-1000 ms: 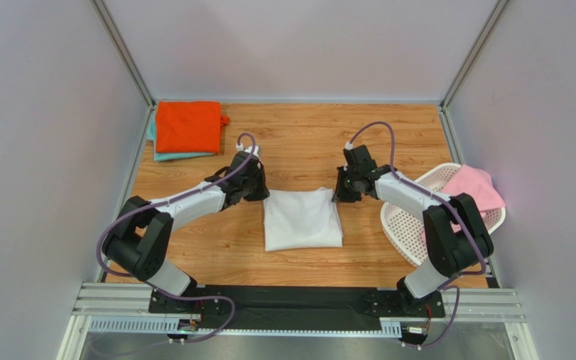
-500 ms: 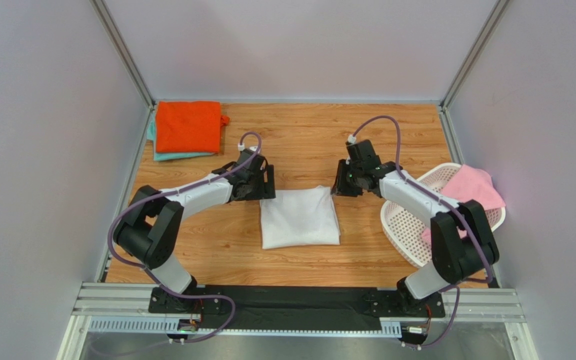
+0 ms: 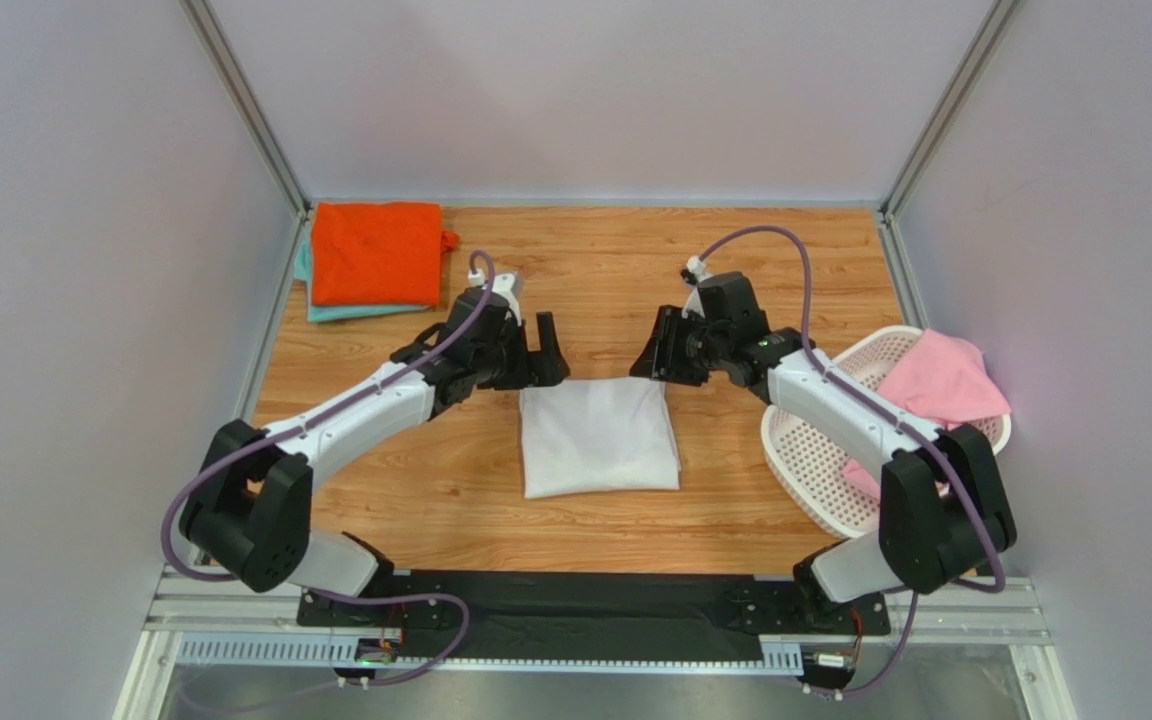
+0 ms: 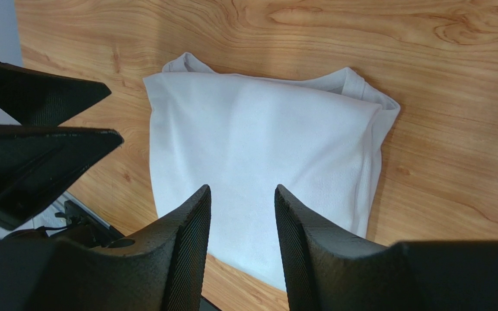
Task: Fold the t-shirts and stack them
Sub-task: Fold the tshirt
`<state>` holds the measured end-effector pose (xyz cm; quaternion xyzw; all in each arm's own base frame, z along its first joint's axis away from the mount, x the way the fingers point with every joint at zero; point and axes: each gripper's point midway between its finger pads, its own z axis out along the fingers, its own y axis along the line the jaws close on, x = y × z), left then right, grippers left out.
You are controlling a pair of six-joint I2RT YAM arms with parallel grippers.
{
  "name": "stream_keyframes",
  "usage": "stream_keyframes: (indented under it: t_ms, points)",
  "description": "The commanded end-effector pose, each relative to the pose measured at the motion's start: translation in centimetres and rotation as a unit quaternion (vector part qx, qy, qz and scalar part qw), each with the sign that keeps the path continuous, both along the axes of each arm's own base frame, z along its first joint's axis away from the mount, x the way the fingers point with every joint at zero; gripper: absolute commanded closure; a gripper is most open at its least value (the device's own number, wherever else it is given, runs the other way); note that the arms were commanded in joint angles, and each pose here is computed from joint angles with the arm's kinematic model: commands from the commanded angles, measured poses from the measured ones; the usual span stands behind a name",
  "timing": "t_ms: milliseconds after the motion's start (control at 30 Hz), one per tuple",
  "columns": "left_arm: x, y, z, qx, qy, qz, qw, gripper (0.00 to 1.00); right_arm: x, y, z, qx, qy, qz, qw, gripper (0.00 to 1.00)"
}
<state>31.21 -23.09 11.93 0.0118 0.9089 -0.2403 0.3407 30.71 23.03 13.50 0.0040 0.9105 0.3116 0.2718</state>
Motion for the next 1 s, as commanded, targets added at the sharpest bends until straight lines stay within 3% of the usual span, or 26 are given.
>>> stream_keyframes:
  t_ms: [0, 367, 567, 700, 733, 967]
  points:
    - [-0.2, -2.4, -0.6, -0.041, 0.022, -0.042, 0.998, 0.00, 1.2, 1.7, -0.9, 0.025, 0.012, 0.010, 1.000, 0.57]
    - [0.8, -2.4, -6.3, -0.001, 0.073, -0.029, 0.997, 0.00, 2.8, -0.3, -9.8, -0.036, 0.105, -0.030, 0.993, 0.56]
    - [0.0, -2.3, -8.6, 0.008, 0.100, -0.032, 0.994, 0.00, 2.1, -0.8, -12.0, -0.045, 0.127, -0.032, 0.990, 0.50]
    - [0.1, -2.1, -7.5, 0.008, 0.091, -0.032, 0.995, 0.00, 2.2, -0.8, -10.0, -0.036, 0.108, -0.030, 0.993, 0.33]
    - [0.4, -2.1, -6.4, 0.005, 0.077, -0.031, 0.997, 0.00, 2.4, -0.8, -9.1, -0.033, 0.099, -0.030, 0.994, 0.00]
    - [-0.6, -1.3, 1.0, -0.032, 0.006, -0.030, 0.999, 0.00, 1.7, -0.9, 1.6, -0.009, -0.005, -0.016, 1.000, 0.00]
